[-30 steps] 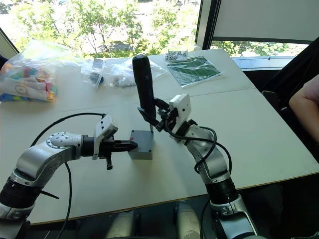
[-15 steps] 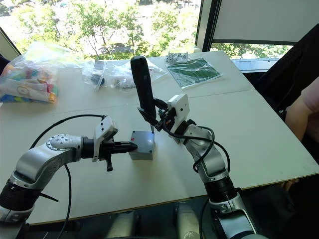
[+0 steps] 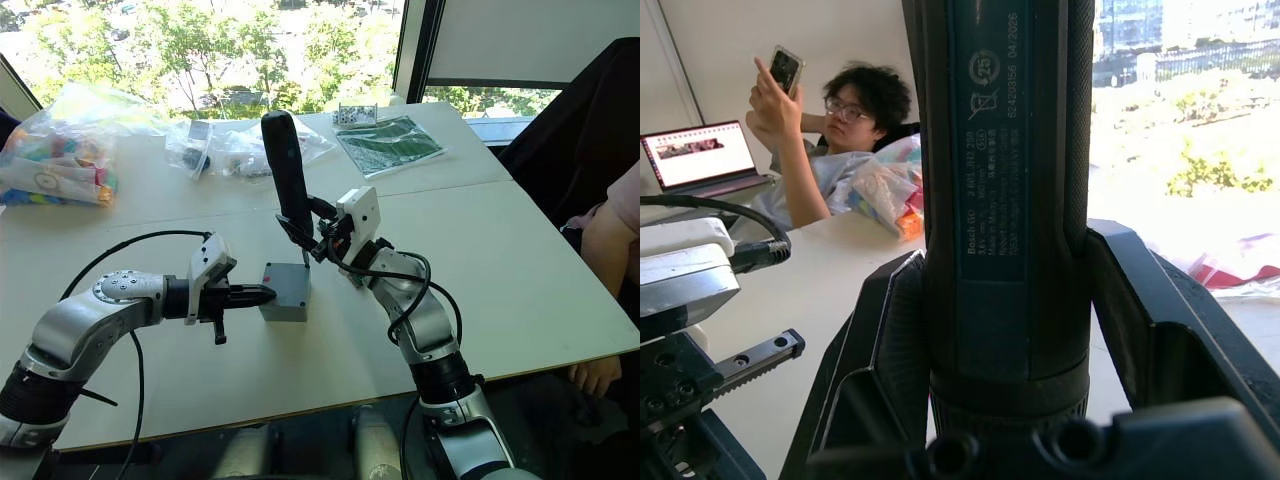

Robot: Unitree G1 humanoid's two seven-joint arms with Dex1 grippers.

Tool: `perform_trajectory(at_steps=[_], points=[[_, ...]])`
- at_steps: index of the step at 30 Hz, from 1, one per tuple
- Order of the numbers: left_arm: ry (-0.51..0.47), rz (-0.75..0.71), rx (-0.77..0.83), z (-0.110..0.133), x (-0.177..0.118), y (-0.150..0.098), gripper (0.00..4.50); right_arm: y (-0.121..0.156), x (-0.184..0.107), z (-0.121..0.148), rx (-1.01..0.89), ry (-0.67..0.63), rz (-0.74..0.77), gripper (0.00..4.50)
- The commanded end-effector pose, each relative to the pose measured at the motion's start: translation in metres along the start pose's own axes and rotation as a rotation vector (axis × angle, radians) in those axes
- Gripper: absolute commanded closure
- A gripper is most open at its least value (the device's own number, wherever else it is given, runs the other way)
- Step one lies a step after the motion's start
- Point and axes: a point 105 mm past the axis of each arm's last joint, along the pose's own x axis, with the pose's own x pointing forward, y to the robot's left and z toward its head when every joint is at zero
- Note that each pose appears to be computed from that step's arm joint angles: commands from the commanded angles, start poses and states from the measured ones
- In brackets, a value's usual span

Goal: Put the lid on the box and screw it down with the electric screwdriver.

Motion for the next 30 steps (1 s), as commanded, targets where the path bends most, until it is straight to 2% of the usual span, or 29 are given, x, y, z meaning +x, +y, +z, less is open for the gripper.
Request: perform_trajectory(at_steps=[1, 4, 6, 8, 9, 12, 13, 15, 18, 22, 25, 30], points=[[-0.003, 0.028, -0.029, -0.004, -0.005, 0.003, 4.5, -0.027, -0.001, 0.047, 0.021, -0.119, -0.086, 2.56], [-0.046, 0.034, -0.054, 0.002, -0.009, 0.004, 4.5, -0.04, -0.002, 0.079, 0.053, -0.186, -0.12, 2.56], [-0.128, 0.04, -0.087, 0.017, -0.016, 0.005, 4.5, -0.059, -0.007, 0.105, 0.108, -0.209, -0.182, 2.56], [-0.203, 0.051, -0.102, 0.033, -0.027, 0.007, 4.5, -0.083, -0.015, 0.127, 0.175, -0.181, -0.249, 2.56], [-0.222, 0.05, -0.092, 0.041, -0.034, 0.005, 4.5, -0.098, -0.023, 0.125, 0.207, -0.065, -0.274, 2.56], [-0.217, 0.032, -0.048, 0.052, -0.044, -0.006, 4.5, -0.125, -0.052, 0.101, 0.21, 0.295, -0.366, 2.56], [-0.21, 0.025, -0.039, 0.053, -0.044, -0.009, 4.5, -0.13, -0.06, 0.095, 0.208, 0.365, -0.389, 2.56], [-0.175, -0.015, -0.009, 0.052, -0.044, -0.023, 4.5, -0.138, -0.09, 0.063, 0.313, 0.591, -0.458, 2.56], [-0.123, -0.071, 0.03, 0.045, -0.042, -0.041, 4.5, -0.126, -0.123, 0.025, 0.483, 0.833, -0.438, 2.56], [-0.15, -0.101, 0.005, 0.044, -0.037, -0.051, 4.5, -0.119, -0.139, 0.003, 0.585, 0.948, -0.422, 2.56], [-0.15, -0.066, -0.014, 0.035, -0.031, -0.052, 4.5, -0.119, -0.142, -0.016, 0.67, 1.011, -0.439, 2.56], [-0.14, -0.028, -0.07, 0.022, -0.034, -0.053, 4.5, -0.125, -0.14, -0.025, 0.686, 1.06, -0.476, 2.56]])
